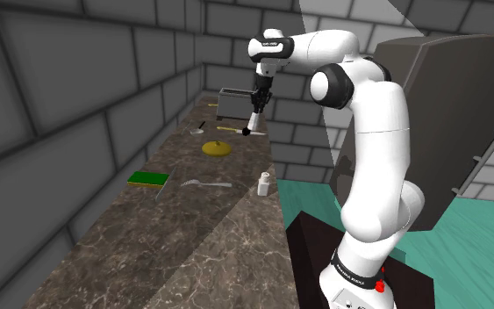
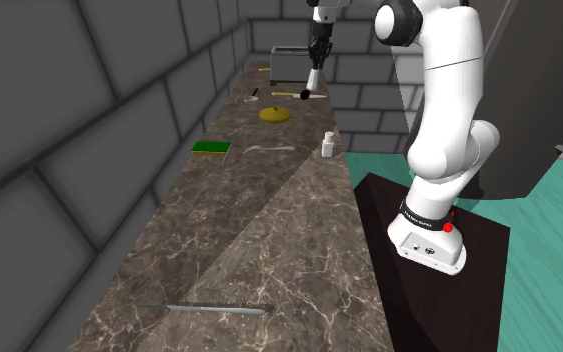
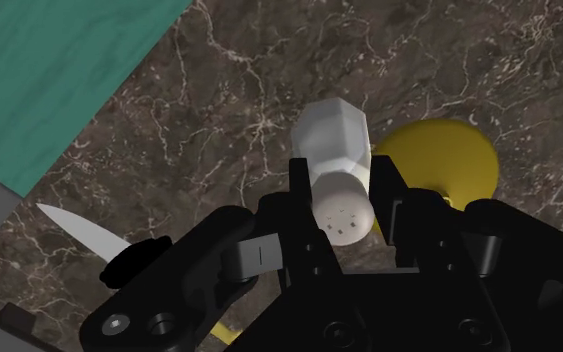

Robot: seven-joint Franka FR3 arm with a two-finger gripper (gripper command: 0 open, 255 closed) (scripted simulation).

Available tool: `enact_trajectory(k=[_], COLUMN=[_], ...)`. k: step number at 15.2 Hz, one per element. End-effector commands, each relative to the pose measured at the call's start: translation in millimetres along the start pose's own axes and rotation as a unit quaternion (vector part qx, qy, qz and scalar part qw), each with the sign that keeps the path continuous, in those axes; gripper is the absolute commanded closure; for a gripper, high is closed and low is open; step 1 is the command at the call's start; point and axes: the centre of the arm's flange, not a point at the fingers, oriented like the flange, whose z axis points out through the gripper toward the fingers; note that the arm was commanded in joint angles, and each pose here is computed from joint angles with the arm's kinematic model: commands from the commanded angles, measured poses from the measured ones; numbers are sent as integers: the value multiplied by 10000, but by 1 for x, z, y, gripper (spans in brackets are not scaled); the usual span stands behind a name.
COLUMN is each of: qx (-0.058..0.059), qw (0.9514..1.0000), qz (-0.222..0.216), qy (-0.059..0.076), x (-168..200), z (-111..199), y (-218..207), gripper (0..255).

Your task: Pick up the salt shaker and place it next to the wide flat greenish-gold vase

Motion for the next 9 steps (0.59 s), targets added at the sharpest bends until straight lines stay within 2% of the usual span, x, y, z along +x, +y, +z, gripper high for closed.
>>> enact_trajectory(k=[1, 9], qx=[-2, -2], qw=[10000, 10000], qz=[0, 0], qy=[3, 3], x=[-1, -2], z=[10, 52], y=[0, 2], gripper=[255, 255])
